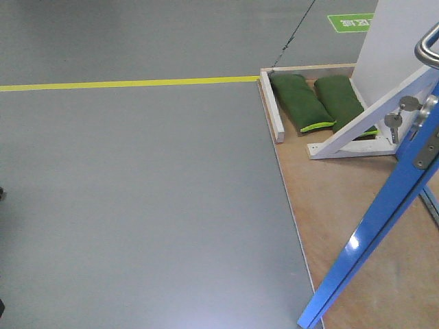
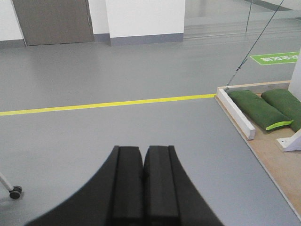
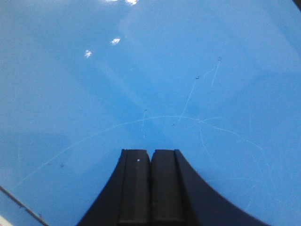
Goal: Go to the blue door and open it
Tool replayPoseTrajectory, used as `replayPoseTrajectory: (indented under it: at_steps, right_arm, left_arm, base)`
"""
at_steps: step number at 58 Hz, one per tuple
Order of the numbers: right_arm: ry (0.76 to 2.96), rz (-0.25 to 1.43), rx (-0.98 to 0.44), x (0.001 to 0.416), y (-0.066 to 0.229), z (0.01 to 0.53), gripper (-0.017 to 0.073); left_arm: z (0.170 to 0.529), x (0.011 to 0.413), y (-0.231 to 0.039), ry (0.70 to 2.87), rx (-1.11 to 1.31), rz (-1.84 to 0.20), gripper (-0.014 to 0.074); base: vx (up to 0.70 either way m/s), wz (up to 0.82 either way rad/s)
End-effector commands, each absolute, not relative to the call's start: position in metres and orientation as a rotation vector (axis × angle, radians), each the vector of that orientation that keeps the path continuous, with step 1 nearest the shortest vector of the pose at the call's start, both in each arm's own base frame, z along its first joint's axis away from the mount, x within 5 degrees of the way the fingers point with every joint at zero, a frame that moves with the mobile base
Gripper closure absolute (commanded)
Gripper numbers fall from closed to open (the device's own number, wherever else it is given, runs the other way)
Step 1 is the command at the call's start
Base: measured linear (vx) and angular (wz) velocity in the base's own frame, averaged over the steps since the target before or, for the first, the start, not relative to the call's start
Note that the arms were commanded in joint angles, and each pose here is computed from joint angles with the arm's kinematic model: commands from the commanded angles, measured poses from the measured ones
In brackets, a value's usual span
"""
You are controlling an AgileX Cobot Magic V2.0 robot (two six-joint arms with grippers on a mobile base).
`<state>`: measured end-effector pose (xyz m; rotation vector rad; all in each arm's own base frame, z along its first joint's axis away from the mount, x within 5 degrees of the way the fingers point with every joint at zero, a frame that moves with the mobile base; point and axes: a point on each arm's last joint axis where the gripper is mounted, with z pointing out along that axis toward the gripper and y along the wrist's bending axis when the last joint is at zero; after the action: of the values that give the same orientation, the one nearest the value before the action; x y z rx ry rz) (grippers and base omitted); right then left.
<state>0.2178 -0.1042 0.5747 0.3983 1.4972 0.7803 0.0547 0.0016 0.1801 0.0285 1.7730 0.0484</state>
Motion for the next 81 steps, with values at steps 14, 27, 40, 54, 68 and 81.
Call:
replayPoseTrajectory:
  at_steps: [14, 27, 40, 54, 68, 81]
  right_arm:
    - [1.543, 0.852, 0.251, 0.235, -0.062, 0.578, 0.0547]
    - [1.594, 0.695, 0.254, 0.264, -0.055, 0.565, 0.0547]
    - [1.592, 0.652, 0.238, 0.289, -0.043, 0.556, 0.0547]
    - [1.618, 0.724, 0.201, 0.311, -0.020, 0.545, 0.0547]
    - [1.586, 0.663, 0.163, 0.321, -0.002, 0.545, 0.0547]
    - [1.539, 0.433, 0.084, 0.323, 0.006, 0.549, 0.0547]
  left_arm:
    - [0.197, 0.054, 0.001, 1.650, 0.029, 0.033, 0.0521]
    - [0.197, 0.054, 0.001, 1.650, 0.029, 0.033, 0.0521]
    - [0.197, 0.054, 0.001, 1.650, 0.029, 0.033, 0.0521]
    - [0.197, 0.054, 0.001, 1.650, 0.029, 0.033, 0.0521]
    - [0.197, 0.054, 0.001, 1.650, 0.029, 0.033, 0.0521]
    - [0.197, 0.054, 0.001, 1.650, 0.029, 0.033, 0.0521]
  base:
    - [0.00, 0.00]
    - [0.00, 0.00]
    - [0.00, 0.00]
    - [0.00, 0.00]
    - [0.00, 0.00]
    - [0.00, 0.00]
